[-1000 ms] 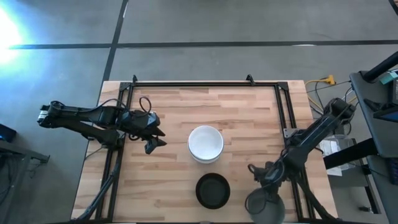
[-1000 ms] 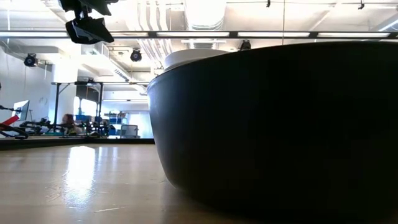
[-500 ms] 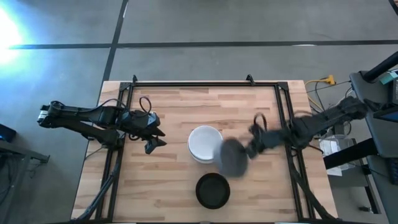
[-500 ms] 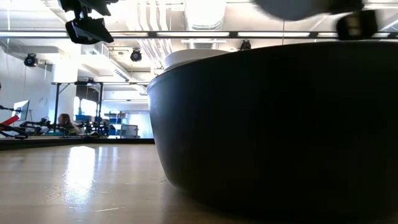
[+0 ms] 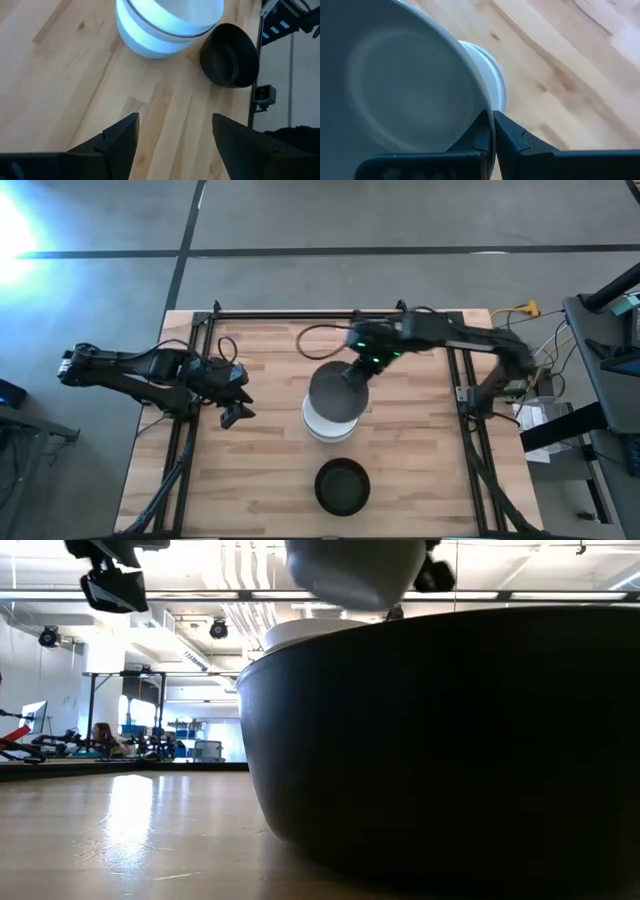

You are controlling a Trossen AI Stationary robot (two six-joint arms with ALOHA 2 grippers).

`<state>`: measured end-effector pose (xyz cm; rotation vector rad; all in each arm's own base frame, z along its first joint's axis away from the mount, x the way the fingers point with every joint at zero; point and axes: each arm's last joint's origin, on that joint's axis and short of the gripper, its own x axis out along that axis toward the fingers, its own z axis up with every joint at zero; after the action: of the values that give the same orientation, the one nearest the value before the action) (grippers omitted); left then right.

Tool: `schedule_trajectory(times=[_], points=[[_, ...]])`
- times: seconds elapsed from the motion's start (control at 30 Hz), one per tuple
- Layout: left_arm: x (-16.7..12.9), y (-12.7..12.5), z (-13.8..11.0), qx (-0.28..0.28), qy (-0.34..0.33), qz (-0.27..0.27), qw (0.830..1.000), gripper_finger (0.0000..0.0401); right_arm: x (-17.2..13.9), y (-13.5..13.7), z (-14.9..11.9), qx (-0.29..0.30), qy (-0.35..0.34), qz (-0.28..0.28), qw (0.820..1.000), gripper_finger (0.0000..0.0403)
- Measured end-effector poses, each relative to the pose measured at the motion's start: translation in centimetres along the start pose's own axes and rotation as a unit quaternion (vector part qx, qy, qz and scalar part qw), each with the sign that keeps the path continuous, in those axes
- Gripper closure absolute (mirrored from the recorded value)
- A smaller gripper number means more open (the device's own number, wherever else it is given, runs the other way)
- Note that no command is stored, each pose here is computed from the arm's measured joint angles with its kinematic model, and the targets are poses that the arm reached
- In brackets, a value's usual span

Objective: Nest bowls inside each other
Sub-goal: Stack the gray bowl on the white bowl

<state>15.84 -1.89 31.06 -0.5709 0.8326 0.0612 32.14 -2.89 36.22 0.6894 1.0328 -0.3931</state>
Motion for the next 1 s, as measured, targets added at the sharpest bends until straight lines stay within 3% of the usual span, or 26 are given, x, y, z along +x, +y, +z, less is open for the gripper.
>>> schedule_trajectory(times=[0.2, 0.57, 1.0], points=[[-1.1, 0.3, -0.6, -0.019, -0.008, -0.006, 1.0, 0.0166, 3.2, 0.1, 4.0, -0.039, 0.085, -0.06, 0.994, 0.0394], [-1.9, 0.4, -0.9, -0.018, -0.023, -0.017, 0.999, 0.0166, 7.4, 1.1, 7.3, -0.085, 0.142, -0.068, 0.984, 0.0394], [-0.6, 1.6, -2.4, -0.047, -0.003, -0.003, 0.999, 0.0166, 4.5, 2.9, 6.0, -0.098, 0.127, -0.029, 0.987, 0.0394]])
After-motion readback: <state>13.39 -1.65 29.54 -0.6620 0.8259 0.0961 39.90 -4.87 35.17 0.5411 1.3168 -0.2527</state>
